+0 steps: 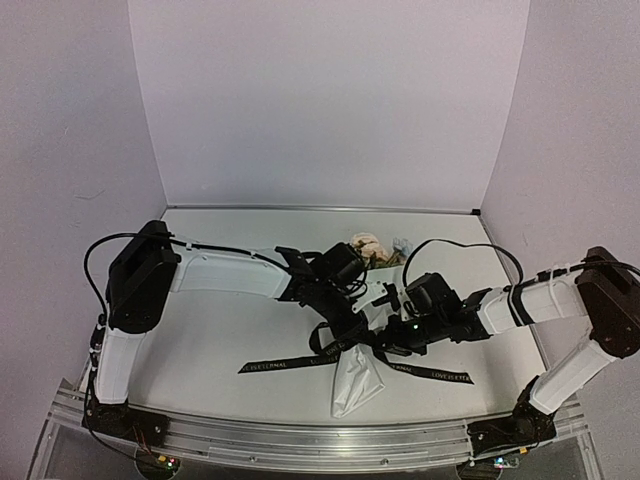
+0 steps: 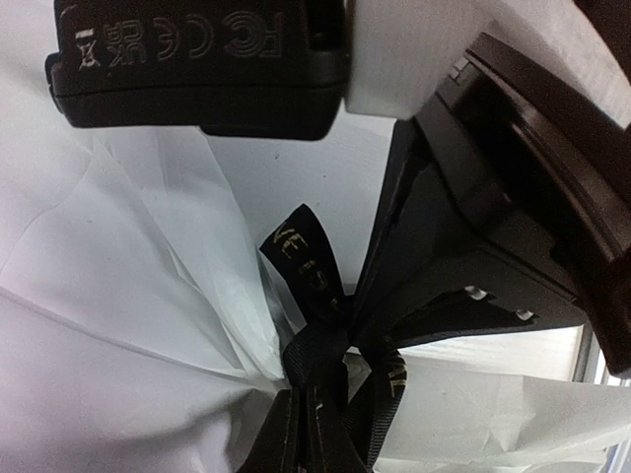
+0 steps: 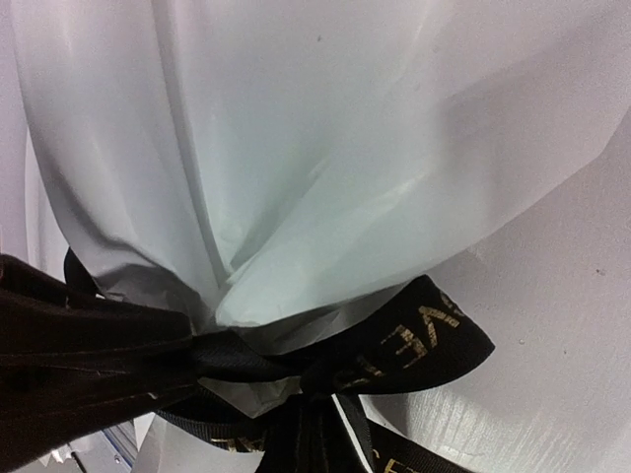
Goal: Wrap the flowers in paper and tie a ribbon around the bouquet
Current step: Cross the half-tied ribbon over the folded bouquet.
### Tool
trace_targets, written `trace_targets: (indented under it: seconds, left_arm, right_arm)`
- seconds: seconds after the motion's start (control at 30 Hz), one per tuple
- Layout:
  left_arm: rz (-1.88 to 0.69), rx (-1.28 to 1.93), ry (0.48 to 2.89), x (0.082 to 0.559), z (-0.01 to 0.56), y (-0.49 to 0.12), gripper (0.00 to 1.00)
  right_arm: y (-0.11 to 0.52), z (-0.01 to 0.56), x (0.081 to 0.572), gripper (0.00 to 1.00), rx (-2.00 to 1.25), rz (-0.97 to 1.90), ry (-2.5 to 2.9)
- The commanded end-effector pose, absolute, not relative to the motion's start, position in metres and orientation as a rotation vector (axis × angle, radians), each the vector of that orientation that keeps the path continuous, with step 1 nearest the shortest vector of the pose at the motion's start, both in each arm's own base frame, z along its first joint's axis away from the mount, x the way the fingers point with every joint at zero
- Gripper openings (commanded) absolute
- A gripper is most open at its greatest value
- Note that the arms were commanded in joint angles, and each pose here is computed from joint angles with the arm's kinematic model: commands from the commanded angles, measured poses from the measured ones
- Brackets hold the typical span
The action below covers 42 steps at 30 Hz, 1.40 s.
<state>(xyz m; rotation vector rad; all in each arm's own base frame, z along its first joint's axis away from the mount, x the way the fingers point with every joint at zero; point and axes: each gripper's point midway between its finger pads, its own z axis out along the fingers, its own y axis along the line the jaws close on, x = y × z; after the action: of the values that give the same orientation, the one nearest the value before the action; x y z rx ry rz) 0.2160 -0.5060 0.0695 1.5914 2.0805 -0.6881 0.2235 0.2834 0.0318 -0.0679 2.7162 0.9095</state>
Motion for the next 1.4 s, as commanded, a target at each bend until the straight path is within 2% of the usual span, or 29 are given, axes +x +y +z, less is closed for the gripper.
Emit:
trace_targets:
  seconds: [0.0, 0.53, 1.17, 1.37]
  left_arm:
    - [-0.694, 1.544, 2.023, 0.224, 0.09, -0.515, 0.01]
    - [-0.831, 1.253, 1.92, 0.238, 0.147, -0.504, 0.0]
    - [-0.868, 1.049, 2.053, 0.263, 0.135, -0.476, 0.0]
    - [-0.887, 1.019, 2.027, 0.265, 0.144, -0.471, 0.0]
  right_arm:
    - [0.285, 0.038, 0.228, 0.0, -0.063, 0.932, 2.683]
    - [0.282, 0.044, 0.223, 0.0, -0.075, 0.954, 2.678]
    - [0.255, 0.047, 0.223, 0.0, -0.058, 0.851, 2.727]
    - [0.251, 0.046, 0.228, 0.0, -0.019, 0.843, 2.743]
